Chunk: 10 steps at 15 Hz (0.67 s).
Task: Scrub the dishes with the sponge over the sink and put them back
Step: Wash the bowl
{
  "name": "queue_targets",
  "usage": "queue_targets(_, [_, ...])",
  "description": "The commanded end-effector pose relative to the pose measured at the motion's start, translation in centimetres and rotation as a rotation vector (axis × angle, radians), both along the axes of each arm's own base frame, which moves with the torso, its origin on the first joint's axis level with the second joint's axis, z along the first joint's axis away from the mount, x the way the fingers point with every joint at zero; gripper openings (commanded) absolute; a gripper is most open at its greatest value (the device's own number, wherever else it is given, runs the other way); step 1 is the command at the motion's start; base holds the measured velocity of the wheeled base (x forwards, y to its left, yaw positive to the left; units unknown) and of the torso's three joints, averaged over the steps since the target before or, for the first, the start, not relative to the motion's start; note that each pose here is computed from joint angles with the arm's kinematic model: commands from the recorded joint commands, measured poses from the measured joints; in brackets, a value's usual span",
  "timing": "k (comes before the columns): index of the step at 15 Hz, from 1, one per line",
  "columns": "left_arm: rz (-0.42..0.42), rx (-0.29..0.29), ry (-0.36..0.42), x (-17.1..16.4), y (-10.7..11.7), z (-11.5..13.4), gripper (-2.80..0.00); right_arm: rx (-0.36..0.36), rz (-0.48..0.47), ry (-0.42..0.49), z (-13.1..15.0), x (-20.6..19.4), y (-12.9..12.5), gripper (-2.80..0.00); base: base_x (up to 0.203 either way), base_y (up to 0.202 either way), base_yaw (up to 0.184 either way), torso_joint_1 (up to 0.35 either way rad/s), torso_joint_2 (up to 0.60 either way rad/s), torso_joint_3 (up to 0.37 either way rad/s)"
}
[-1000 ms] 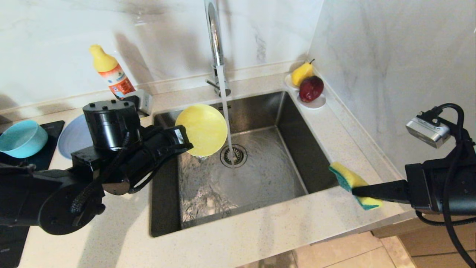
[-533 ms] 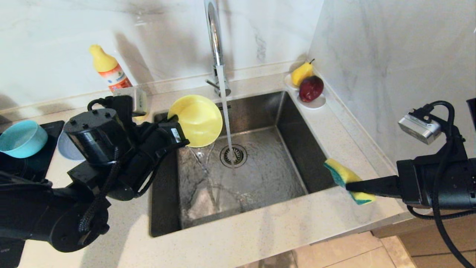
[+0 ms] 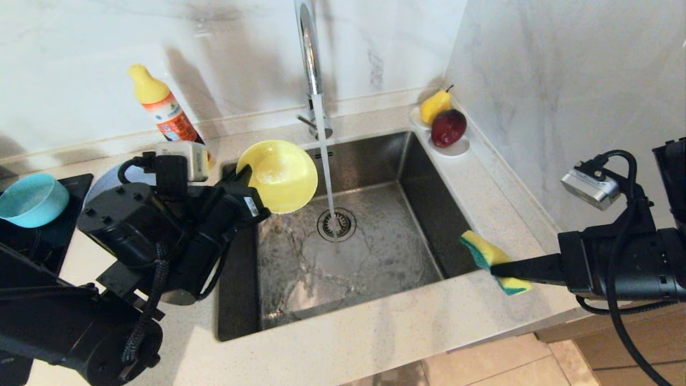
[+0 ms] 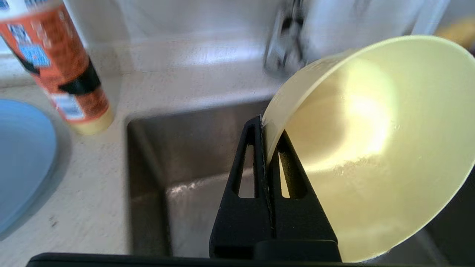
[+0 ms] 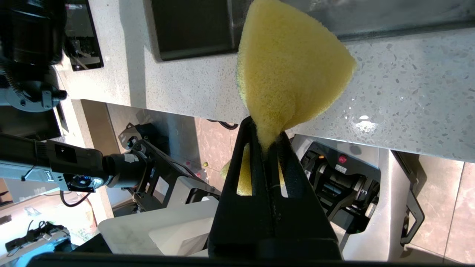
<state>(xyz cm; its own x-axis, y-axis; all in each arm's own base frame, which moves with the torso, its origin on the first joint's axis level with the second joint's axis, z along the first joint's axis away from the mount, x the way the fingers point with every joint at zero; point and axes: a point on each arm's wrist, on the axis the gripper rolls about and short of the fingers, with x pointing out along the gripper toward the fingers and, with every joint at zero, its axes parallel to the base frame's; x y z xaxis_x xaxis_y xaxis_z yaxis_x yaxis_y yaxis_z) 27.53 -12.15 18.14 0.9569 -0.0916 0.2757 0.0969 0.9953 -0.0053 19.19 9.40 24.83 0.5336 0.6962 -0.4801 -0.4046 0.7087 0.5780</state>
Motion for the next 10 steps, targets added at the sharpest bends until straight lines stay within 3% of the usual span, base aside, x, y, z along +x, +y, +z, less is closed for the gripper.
queue_targets(1, [0.004, 0.053, 0.043, 0.0, -0.1, -1.5, -2.8, -0.001, 0.001, 0.01, -0.2, 0.2, 0.1, -2.8, 0.0, 0.0, 0.0, 0.0, 0.0, 0.0])
queue_targets(3, [0.007, 0.078, 0.062, 0.2, -0.2, -2.1, -2.8, 0.0, 0.003, 0.01, -0.2, 0.1, 0.1, -2.8, 0.0, 0.0, 0.0, 0.0, 0.0, 0.0])
queue_targets(10, [0.012, 0.04, 0.018, 0.0, -0.1, -0.7, -2.8, -0.001, 0.003, 0.013, -0.2, 0.1, 0.1, -2.8, 0.0, 0.0, 0.0, 0.0, 0.0, 0.0])
